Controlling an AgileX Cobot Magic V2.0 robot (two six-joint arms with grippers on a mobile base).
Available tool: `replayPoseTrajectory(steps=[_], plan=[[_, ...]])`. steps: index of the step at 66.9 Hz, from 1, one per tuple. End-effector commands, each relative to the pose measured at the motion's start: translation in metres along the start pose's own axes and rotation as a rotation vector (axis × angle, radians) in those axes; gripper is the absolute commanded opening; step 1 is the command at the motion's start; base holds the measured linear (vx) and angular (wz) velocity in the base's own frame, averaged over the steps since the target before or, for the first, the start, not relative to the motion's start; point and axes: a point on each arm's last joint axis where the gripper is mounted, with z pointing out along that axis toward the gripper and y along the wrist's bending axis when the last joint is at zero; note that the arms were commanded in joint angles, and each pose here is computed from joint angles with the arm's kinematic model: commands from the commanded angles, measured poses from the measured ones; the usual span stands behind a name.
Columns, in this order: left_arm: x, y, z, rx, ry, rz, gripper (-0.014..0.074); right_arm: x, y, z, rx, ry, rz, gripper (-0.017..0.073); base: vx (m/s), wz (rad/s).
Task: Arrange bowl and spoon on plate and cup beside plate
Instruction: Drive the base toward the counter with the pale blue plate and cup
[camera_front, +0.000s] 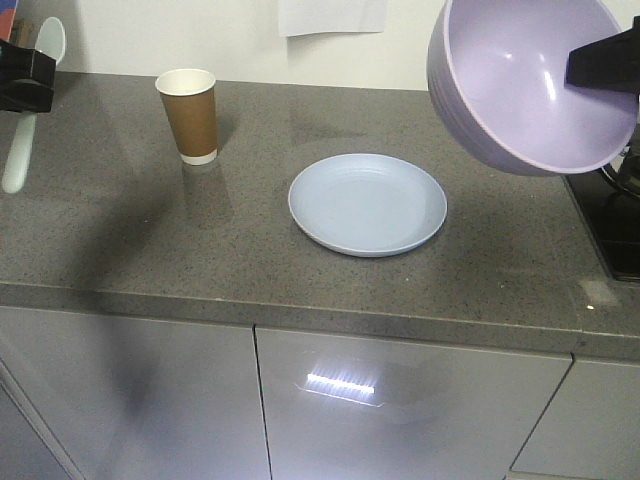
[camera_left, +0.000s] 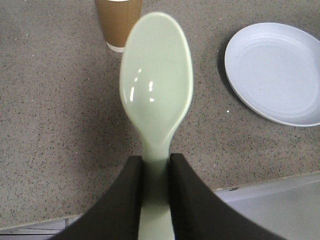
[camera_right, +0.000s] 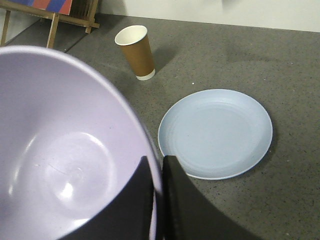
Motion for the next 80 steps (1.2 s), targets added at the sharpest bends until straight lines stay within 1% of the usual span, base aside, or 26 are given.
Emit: replayPoseTrajectory(steps=[1,80], plan=[[-0.0094,-0.0069,-0.021,0.013,-0.111,0.003,-0.0006,-0.0121,0.0082,-0.0126,-0.008,-0.102,-0.012,-0.0006,0.07,-0.03],[-0.0094,-0.0069,-0.021,0.013,-0.111,0.003,-0.0006,-0.0121,0.0082,-0.0126,-0.008,-0.102,-0.012,-0.0006,0.05,-0.02]])
